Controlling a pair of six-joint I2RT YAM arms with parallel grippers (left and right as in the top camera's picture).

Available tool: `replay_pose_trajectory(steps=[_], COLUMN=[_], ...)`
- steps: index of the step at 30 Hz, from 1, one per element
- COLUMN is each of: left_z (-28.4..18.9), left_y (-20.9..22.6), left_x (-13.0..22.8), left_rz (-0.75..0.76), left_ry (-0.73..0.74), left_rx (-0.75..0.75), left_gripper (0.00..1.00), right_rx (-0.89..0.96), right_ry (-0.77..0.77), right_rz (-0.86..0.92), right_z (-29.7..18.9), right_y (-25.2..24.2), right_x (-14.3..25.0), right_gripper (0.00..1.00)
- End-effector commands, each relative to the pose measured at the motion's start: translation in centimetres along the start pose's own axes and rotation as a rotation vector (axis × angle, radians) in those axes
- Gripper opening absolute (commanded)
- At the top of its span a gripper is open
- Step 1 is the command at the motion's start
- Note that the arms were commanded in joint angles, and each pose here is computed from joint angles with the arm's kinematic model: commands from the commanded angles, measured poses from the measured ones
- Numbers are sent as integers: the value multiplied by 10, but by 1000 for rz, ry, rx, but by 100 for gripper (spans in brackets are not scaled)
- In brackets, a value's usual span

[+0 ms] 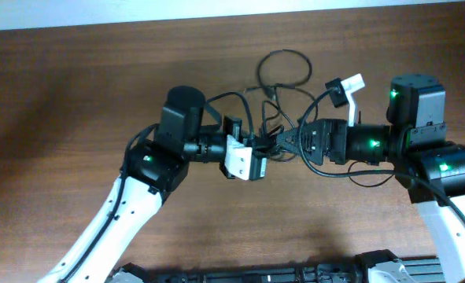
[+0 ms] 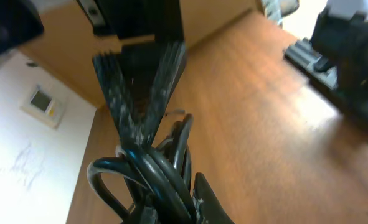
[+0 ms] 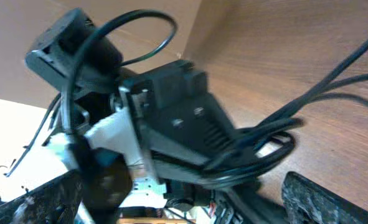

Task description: Untangle cables

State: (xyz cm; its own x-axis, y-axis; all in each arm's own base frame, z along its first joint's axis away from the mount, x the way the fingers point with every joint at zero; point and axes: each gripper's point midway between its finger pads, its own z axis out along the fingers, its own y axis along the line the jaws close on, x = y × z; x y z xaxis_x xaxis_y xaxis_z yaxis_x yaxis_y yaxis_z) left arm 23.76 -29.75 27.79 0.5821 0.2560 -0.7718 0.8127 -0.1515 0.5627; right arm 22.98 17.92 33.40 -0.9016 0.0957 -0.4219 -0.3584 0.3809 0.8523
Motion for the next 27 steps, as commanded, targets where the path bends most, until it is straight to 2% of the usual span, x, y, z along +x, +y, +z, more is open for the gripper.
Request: replay_pose_trajectory(steps=[1, 6, 16, 21, 24, 27], left_z=[0, 0, 14, 14, 15, 16], left_y=[14, 30, 18, 10, 5, 9], left_x=[9, 3, -15, -31, -39, -33], left_rz=[110, 187, 224, 239, 245, 242], left_ry=[82, 77, 22, -70, -115, -72], left_rx=[-54, -113, -73, -32, -8, -30], left_gripper=[0, 0, 0, 0, 0, 0], right_rx=[-49, -40, 40, 83, 85, 74], right_ry=[4, 5, -15, -28, -22, -15], right_rz=[-47, -34, 51, 71, 94, 106], right_z=[-4, -4, 1, 3, 5, 6], right_y=[17, 14, -8, -19, -22, -21], right_x=[0, 1, -9, -13, -14, -14], right_gripper=[97, 93, 85, 82, 75, 71])
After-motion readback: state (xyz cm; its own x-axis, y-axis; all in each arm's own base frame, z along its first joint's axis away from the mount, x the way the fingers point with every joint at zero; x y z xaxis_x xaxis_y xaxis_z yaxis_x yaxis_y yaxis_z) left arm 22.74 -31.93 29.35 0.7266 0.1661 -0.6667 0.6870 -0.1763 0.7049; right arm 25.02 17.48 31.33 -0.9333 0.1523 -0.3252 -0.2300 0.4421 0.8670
